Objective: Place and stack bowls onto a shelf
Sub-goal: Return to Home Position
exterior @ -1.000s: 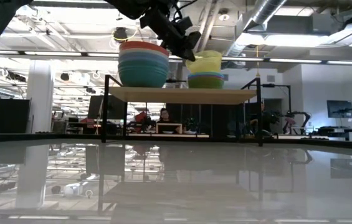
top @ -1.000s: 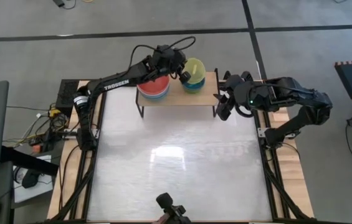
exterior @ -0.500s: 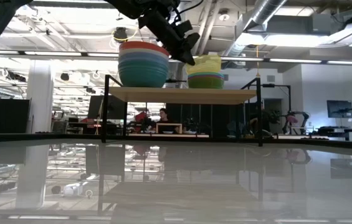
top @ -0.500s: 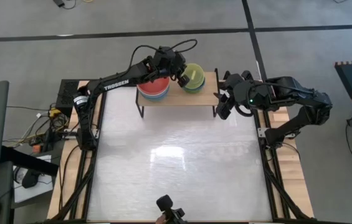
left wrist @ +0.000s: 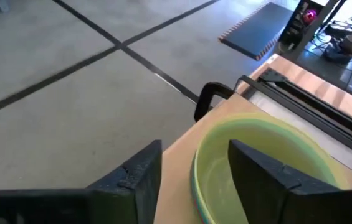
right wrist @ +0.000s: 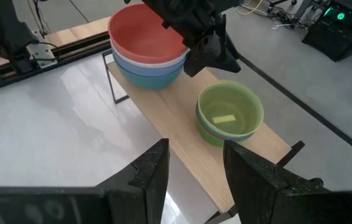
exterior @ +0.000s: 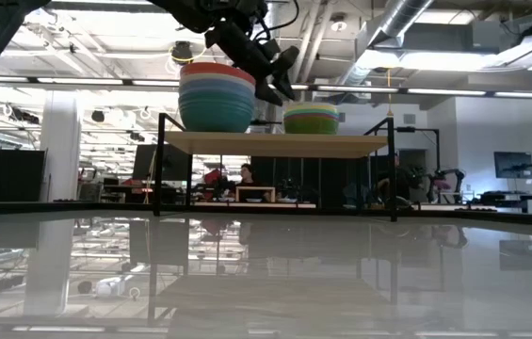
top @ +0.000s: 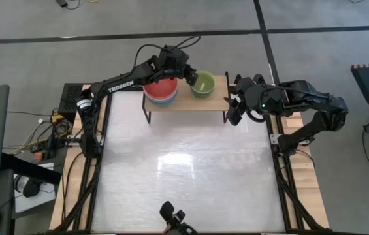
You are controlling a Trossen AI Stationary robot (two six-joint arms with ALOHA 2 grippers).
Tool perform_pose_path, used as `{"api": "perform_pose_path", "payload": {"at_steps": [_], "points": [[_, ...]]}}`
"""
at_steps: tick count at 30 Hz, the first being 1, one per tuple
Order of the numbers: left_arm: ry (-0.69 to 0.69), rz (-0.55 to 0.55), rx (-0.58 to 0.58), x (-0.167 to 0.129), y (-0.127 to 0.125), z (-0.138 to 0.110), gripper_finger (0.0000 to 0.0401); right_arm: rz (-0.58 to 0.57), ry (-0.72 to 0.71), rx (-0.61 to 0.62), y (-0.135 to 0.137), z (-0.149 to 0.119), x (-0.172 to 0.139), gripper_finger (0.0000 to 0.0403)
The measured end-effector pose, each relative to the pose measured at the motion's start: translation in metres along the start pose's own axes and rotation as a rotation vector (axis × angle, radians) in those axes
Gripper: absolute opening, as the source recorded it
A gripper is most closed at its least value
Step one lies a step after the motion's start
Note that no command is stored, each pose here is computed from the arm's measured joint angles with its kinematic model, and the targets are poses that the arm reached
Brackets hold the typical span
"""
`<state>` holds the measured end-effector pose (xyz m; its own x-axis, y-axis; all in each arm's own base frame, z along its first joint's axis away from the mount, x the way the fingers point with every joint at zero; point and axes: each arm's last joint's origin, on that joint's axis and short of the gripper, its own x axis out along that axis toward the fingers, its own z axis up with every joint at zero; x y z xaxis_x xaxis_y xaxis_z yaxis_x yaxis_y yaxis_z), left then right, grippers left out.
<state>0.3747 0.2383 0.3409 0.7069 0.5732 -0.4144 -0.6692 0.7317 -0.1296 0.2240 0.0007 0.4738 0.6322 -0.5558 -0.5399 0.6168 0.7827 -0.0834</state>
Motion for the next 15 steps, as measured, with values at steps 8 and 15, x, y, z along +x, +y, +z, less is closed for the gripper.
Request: {"api": "perform_pose_path", "payload": {"at_steps": [8, 15], "points": [[-0.064, -0.028, 0.051, -0.047, -0.019, 0.022, 0.0163, -0.022, 0.019, -0.012, -0.002, -0.003, 0.006, 0.0176], [-0.147, -0.046, 0.125, -0.142, -0.051, 0.028, 0.0125, 0.201, -0.003, -0.047, 0.003, 0.001, 0.028, 0.0164]]}}
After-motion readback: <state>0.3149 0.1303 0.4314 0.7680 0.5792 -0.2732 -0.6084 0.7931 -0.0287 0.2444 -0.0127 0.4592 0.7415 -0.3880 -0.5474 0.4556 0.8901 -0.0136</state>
